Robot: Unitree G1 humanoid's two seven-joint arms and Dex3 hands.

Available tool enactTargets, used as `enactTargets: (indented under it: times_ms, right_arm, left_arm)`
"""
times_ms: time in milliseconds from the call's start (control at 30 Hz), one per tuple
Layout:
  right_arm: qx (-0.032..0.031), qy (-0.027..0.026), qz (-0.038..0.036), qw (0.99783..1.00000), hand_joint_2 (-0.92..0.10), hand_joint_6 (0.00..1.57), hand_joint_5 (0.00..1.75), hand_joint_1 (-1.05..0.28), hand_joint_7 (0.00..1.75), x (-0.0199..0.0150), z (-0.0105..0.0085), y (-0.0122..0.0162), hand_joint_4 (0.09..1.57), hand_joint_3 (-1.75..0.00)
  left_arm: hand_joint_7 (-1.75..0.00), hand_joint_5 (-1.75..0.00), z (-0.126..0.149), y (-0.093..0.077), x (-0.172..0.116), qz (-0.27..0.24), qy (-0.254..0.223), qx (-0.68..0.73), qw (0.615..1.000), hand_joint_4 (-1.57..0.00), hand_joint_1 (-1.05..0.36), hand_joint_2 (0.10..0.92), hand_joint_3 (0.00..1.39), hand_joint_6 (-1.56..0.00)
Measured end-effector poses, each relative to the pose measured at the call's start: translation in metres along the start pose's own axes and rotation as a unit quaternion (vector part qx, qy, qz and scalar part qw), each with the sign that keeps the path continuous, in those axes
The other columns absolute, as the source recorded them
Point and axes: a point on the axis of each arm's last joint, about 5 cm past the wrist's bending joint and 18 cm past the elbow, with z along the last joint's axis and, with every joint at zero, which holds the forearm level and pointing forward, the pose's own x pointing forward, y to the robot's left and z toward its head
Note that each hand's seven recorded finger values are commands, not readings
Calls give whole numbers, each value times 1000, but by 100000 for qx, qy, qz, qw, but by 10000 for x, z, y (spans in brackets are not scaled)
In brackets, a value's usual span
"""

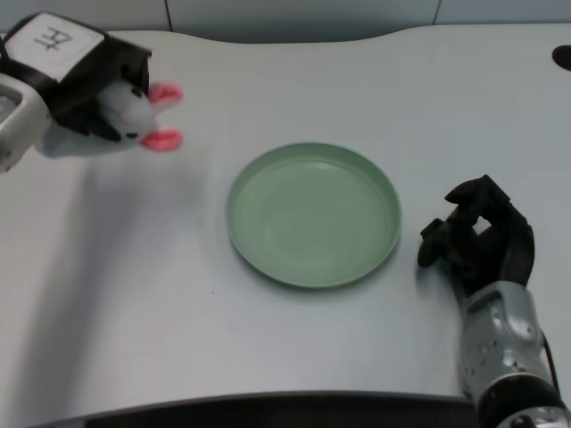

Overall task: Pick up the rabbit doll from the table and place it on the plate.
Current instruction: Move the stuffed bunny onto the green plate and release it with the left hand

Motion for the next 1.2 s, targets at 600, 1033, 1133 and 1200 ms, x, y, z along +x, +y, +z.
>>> enactTargets:
  times_ms: [600,1033,1133,1200]
  right_arm:
    - [154,165,217,100000,-549,1181,1474,-1048,1746,3,-1,16,1572,-1348]
    - [130,386,-254,99999,-568,1150,1503,-1048,1746,1,-7,14,1571,-1353]
    - [115,374,-420,99998,-563,1149,1503,-1048,1746,2,-6,16,1567,-1352]
    - [216,385,-457,99998,-558,1155,1465,-1048,1746,2,-7,15,1571,-1339]
  left_arm:
    - [-1128,-1595,753,176,419,3794,-12214,-2661,99143,-831,-178,825,2,-785]
    - [-1147,-1723,1293,48,656,786,-16753,-4508,98480,-820,-154,821,4,-813]
    - [-1122,-1703,1361,-44,656,-1604,-16899,-4658,98439,-791,-166,801,4,-796]
    - [-1053,-1662,1394,-91,654,-2886,-16853,-4700,98415,-816,-170,785,5,-838]
